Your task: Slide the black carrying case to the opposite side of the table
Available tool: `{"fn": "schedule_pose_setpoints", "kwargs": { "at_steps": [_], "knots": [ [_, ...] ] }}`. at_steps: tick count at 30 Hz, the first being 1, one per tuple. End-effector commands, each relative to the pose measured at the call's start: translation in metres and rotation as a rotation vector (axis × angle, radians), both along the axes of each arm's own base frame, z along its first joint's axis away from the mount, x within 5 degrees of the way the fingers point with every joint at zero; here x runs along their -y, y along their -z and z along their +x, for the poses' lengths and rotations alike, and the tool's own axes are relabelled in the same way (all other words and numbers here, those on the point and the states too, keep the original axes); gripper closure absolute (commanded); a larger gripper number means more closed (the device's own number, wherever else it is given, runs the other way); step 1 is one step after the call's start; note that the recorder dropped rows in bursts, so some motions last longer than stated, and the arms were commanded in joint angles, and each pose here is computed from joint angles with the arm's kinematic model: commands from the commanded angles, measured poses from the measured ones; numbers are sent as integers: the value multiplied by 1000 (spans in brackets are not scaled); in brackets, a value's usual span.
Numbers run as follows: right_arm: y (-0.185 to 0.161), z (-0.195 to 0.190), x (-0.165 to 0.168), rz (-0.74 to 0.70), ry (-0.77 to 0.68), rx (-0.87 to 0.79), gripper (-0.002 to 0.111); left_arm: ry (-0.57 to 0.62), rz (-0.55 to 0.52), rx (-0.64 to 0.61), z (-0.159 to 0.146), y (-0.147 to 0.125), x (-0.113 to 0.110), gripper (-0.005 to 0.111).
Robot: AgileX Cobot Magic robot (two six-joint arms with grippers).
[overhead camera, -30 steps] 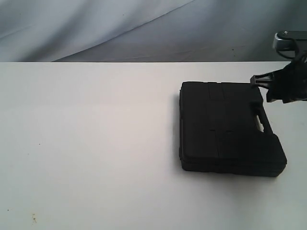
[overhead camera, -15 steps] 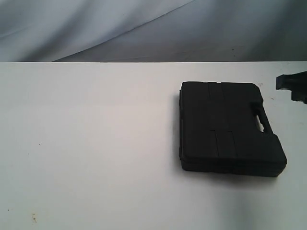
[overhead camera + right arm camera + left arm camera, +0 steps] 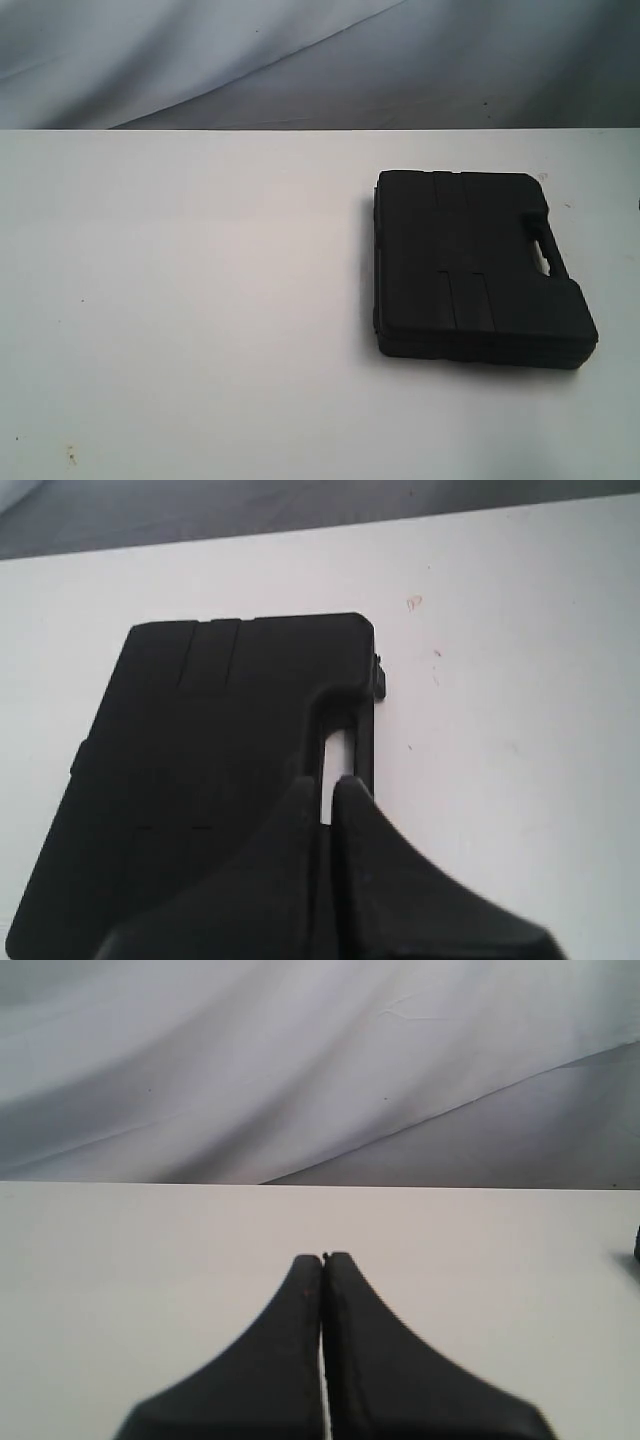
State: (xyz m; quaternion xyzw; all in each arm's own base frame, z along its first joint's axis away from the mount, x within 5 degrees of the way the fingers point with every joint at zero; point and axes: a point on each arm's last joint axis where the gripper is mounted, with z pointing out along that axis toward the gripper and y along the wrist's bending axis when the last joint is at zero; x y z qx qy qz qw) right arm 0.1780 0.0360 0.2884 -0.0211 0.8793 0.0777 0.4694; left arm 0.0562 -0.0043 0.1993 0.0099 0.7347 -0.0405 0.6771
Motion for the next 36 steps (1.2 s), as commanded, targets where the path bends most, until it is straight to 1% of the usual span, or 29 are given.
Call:
{"fn": "schedule_pose_setpoints", "kwargs": {
  "at_steps": [1, 8, 10, 21, 25, 34, 36],
  "knots": [
    [4, -17, 4, -17, -17, 108, 108, 4, 1, 5, 0, 1, 0, 107],
    [12, -44, 8, 18, -32, 306, 108, 4, 1, 5, 0, 1, 0, 107],
    [17, -51, 10, 19, -35, 334, 108, 4, 1, 5, 0, 1, 0, 107],
    [43, -83, 16, 4, -49, 428, 108, 4, 1, 5, 0, 1, 0, 107],
    [51, -96, 19, -7, -57, 503, 108, 4, 1, 5, 0, 1, 0, 107],
    [83, -113, 23, -8, -54, 554, 108, 4, 1, 5, 0, 1, 0, 107],
    [81, -115, 23, -4, -52, 580, 108, 4, 1, 5, 0, 1, 0, 107]
  ]
}}
